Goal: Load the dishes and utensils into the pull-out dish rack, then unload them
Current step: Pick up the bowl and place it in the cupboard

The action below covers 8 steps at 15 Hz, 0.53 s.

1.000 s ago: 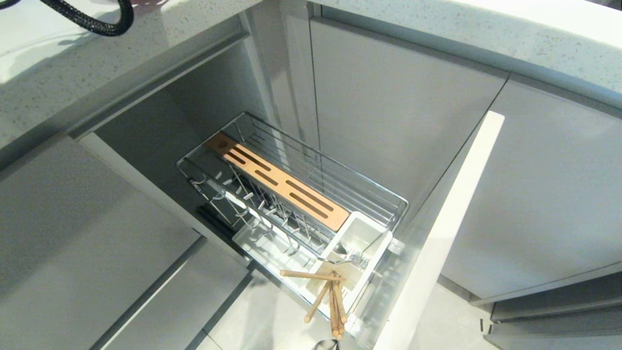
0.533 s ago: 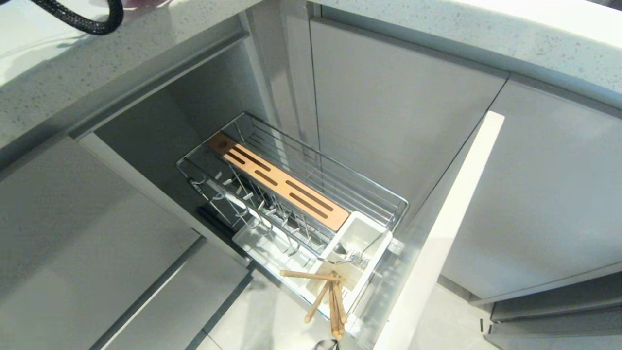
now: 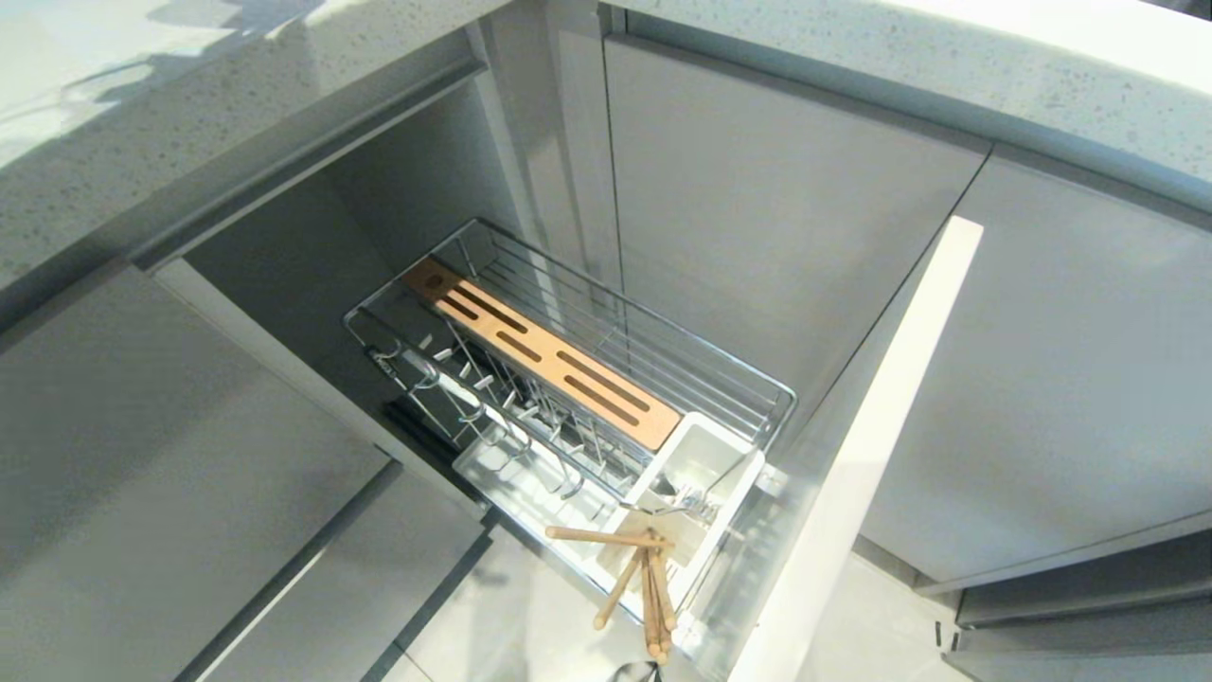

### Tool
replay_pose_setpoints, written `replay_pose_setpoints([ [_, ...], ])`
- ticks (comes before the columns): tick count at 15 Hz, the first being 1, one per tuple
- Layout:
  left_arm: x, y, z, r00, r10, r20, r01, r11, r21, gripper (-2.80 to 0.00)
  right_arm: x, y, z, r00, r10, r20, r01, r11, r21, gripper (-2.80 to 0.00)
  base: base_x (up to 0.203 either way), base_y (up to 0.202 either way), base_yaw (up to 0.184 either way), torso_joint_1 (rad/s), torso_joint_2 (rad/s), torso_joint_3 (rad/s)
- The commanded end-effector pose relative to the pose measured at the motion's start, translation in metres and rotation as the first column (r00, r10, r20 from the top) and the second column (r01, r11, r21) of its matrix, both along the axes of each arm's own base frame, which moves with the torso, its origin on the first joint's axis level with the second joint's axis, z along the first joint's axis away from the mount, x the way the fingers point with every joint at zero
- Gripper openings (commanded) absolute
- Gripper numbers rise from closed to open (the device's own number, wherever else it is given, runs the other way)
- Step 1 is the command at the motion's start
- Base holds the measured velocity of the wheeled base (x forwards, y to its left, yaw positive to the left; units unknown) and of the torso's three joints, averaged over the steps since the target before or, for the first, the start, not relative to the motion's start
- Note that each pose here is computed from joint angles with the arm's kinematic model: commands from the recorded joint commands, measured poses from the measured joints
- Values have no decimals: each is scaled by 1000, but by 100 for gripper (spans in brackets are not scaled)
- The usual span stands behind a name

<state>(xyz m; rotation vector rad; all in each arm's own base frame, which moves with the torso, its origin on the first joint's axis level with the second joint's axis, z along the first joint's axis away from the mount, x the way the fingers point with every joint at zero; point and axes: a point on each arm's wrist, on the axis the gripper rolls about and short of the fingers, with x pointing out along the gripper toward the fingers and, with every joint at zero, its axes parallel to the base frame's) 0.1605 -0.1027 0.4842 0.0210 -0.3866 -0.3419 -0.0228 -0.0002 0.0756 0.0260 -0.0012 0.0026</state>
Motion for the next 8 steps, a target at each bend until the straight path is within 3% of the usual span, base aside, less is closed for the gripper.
replay_pose_setpoints([
  [1, -21, 3, 14, 994, -55, 95, 63, 994, -93, -280, 0, 0, 0, 1000, 1, -1, -1, 1000, 0, -280, 0, 0, 0, 0, 0, 0],
  [3, -36, -7, 23, 979, -139, 149, 171, 958, -229, -280, 0, 0, 0, 1000, 1, -1, -1, 1000, 0, -280, 0, 0, 0, 0, 0, 0],
  [4, -42, -13, 26, 974, -158, 160, 203, 926, -317, -280, 0, 0, 0, 1000, 1, -1, -1, 1000, 0, -280, 0, 0, 0, 0, 0, 0],
  [6, -50, -33, 27, 966, -218, 136, 257, 830, -496, -280, 0, 0, 0, 1000, 1, -1, -1, 1000, 0, -280, 0, 0, 0, 0, 0, 0],
  [7, -48, -50, 23, 962, -258, 90, 259, 755, -603, -280, 0, 0, 0, 1000, 1, -1, -1, 1000, 0, -280, 0, 0, 0, 0, 0, 0],
  [8, -50, -63, 19, 955, -290, 55, 251, 699, -669, -280, 0, 0, 0, 1000, 1, -1, -1, 1000, 0, -280, 0, 0, 0, 0, 0, 0],
])
